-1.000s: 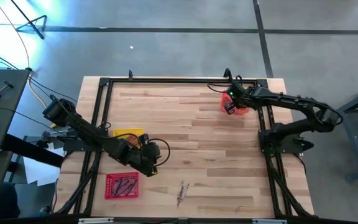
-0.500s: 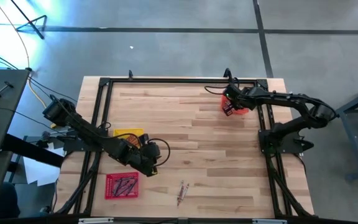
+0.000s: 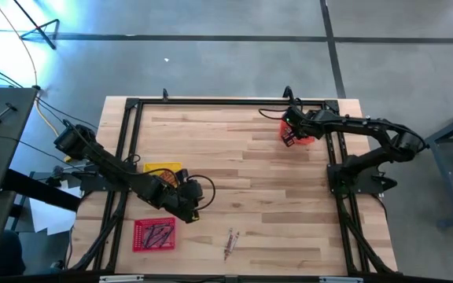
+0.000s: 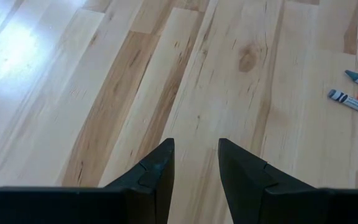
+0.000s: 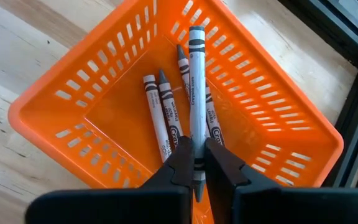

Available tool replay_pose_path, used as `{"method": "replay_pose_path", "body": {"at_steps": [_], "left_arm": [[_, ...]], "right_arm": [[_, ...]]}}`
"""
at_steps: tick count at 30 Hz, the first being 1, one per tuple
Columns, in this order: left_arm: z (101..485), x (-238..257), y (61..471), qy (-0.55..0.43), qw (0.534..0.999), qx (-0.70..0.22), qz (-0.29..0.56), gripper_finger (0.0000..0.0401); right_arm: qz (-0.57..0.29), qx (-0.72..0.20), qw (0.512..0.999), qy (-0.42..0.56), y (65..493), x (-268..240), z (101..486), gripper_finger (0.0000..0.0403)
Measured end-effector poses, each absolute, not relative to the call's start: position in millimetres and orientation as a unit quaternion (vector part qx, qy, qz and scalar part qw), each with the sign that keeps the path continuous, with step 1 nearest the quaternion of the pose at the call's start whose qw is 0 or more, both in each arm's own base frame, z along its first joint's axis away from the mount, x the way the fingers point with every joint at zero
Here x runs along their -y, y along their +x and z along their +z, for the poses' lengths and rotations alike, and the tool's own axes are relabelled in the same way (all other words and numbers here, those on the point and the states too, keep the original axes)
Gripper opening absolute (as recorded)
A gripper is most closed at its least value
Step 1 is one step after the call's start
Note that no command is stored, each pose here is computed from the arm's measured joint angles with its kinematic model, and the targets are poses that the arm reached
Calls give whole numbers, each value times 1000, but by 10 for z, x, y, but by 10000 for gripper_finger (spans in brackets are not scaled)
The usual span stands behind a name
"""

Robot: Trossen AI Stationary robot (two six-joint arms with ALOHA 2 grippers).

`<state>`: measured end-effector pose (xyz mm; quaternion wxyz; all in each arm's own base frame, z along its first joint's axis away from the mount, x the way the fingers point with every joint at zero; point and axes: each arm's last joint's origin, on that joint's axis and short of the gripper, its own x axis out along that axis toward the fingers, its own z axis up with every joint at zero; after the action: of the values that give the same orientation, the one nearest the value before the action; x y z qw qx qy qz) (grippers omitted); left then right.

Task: Sort crayons
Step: Put the gray crayon into the orange bin

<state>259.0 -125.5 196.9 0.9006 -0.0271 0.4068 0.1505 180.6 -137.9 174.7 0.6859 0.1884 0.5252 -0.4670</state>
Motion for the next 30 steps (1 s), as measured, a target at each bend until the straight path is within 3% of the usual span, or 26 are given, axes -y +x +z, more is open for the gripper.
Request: {"method": "replay_pose_path", "body": {"at_steps": [11, 19, 26, 30], "left_arm": [[1969, 1255, 2590, -27, 901, -407, 151, 110], [1969, 1256, 2590, -28, 900, -408, 149, 110], [1964, 1262, 2586, -32, 898, -415, 140, 110], [1964, 1262, 2586, -34, 898, -415, 141, 110]], "right_arm": [[-457, -532, 689, 182, 1808, 1377, 1746, 74], [-416, -544, 696, 216, 1822, 1343, 1783, 95], [-426, -571, 688, 141, 2011, 1237, 2339, 96], [-375, -533, 747, 131, 2273, 997, 2684, 96]]}}
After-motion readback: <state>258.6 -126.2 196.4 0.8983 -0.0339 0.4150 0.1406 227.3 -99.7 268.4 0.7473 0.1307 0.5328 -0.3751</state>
